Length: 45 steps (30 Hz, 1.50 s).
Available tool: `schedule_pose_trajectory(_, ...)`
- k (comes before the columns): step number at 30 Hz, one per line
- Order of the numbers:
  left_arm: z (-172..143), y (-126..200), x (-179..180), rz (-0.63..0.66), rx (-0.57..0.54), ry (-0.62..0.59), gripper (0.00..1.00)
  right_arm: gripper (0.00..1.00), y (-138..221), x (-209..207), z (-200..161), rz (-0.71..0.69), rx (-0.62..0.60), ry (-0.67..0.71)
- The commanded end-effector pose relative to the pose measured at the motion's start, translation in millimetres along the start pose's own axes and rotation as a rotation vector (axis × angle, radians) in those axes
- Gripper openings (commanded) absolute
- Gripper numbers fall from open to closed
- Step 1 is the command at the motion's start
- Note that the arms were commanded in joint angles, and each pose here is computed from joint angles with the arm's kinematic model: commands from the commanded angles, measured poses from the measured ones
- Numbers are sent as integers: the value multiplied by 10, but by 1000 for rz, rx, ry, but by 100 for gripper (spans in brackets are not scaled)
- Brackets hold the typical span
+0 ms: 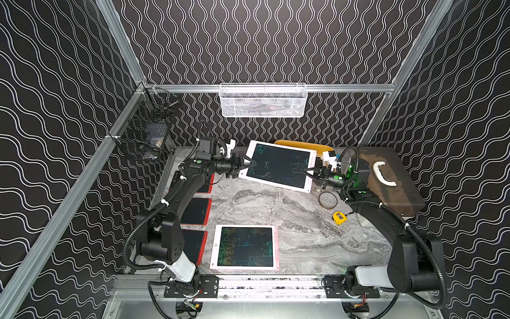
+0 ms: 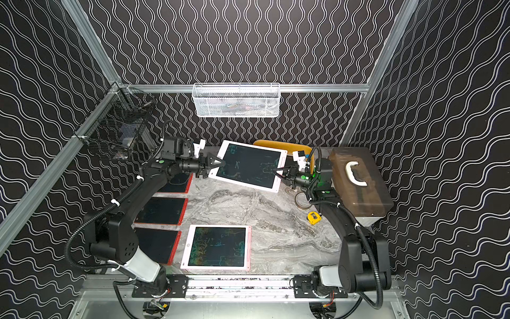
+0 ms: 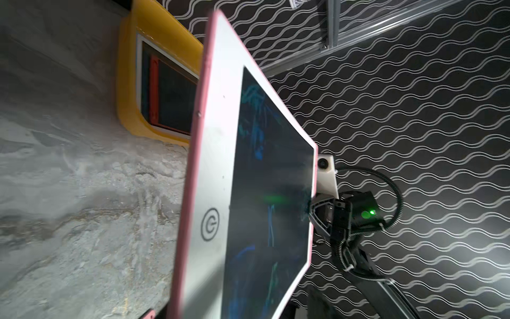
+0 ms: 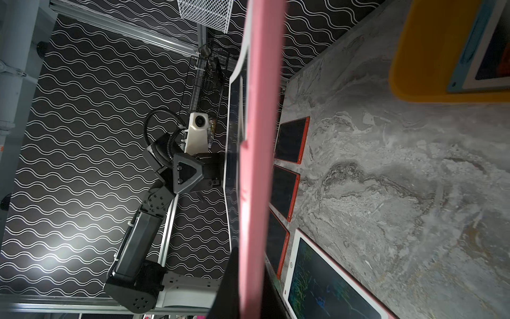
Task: Take out the writing tablet from the storage box
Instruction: Place the writing tablet at the center of the board.
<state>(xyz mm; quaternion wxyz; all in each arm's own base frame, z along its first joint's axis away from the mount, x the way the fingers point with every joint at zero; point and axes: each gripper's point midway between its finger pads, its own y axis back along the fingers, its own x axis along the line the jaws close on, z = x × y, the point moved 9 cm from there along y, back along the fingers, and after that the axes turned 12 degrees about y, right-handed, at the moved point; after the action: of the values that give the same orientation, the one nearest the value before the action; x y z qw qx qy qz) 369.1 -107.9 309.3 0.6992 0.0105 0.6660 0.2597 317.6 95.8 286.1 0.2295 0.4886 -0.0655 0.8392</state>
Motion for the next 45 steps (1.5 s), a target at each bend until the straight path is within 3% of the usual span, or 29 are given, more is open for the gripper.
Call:
schedule_pose_trajectory(1, 16, 142, 37, 125, -88, -52, 85, 0, 40, -38, -24, -93, -13, 15)
schedule_pose_trajectory(5, -42, 372, 41, 278, -189, -101, 98, 0, 76, -47, -53, -166, -8, 15)
schedule_pose_trajectory(9, -155, 595, -23, 372, -279, -145, 99, 0, 88, -109, -101, -226, 7, 7)
schedule_pose_trajectory(12, -265, 683, -70, 369, -312, -151, 99, 0, 9, -158, -151, -253, 46, 7)
schedule_pose_trajectory(15, -423, 698, -124, 308, -316, -139, 99, 0, -159, -180, -232, -252, 98, 11)
schedule_pose_trajectory(23, -910, 718, -299, 313, -291, -206, 99, 0, -778, -164, -585, -216, 221, 32)
schedule_pose_trajectory(32, -1257, 836, -245, 341, -269, -194, 99, 0, -1057, -441, -795, -255, 265, -2)
schedule_pose_trajectory(40, -1332, 912, -262, 361, -275, -200, 99, 0, -1254, -776, -874, -293, 341, -20)
schedule_pose_trajectory(45, -1284, 913, -307, 370, -283, -218, 99, 0, -1334, -975, -880, -388, 422, 14)
